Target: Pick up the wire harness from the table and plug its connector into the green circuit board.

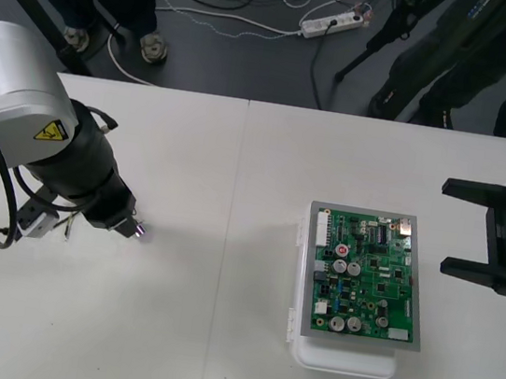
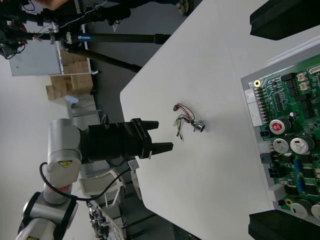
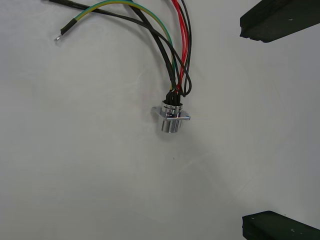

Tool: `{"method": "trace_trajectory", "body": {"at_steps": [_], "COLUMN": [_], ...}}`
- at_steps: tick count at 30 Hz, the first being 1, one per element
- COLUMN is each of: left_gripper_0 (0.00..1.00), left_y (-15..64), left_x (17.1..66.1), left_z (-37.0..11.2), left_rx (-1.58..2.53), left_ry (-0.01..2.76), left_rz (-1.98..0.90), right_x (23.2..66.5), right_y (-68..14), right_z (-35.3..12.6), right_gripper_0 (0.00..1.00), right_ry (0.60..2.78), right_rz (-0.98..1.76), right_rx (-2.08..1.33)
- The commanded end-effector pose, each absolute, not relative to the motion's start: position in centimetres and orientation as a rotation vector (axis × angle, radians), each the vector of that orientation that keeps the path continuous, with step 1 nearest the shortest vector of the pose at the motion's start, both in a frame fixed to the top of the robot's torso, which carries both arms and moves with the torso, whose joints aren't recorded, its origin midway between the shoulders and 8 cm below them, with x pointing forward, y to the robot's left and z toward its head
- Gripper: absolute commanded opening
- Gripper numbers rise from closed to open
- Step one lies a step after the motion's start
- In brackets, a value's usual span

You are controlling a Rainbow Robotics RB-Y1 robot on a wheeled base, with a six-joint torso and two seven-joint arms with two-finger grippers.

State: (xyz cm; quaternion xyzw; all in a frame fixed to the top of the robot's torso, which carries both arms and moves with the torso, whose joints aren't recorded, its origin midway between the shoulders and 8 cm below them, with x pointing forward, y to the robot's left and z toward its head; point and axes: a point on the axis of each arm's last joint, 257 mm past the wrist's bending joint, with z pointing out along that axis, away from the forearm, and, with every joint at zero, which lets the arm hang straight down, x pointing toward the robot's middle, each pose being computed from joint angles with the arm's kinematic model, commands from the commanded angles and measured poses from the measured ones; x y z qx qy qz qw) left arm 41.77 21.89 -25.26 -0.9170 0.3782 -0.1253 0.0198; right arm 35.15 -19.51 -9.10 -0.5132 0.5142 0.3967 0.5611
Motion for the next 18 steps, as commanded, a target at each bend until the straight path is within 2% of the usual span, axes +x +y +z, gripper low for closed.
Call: {"method": "trace_trajectory", "body": {"at_steps": [1, 18], "left_gripper_0": [1.00, 1.00], "left_y": [21.1, 19.1], "left_x": [45.2, 46.6], "left_z": [-23.2, -25.7], "left_rx": [-2.493, -1.916], "left_ry": [1.580, 2.056], "left_rz": [-0.553, -0.632], "right_x": [36.2, 36.1], "right_y": [-18.4, -17.5], "right_z": [-6.9, -5.4], "right_gripper_0": [1.00, 1.00], "right_ry": [1.103, 1.042], "right_rz": [0.943, 0.980], "right_rx": [-1.190, -1.208]}}
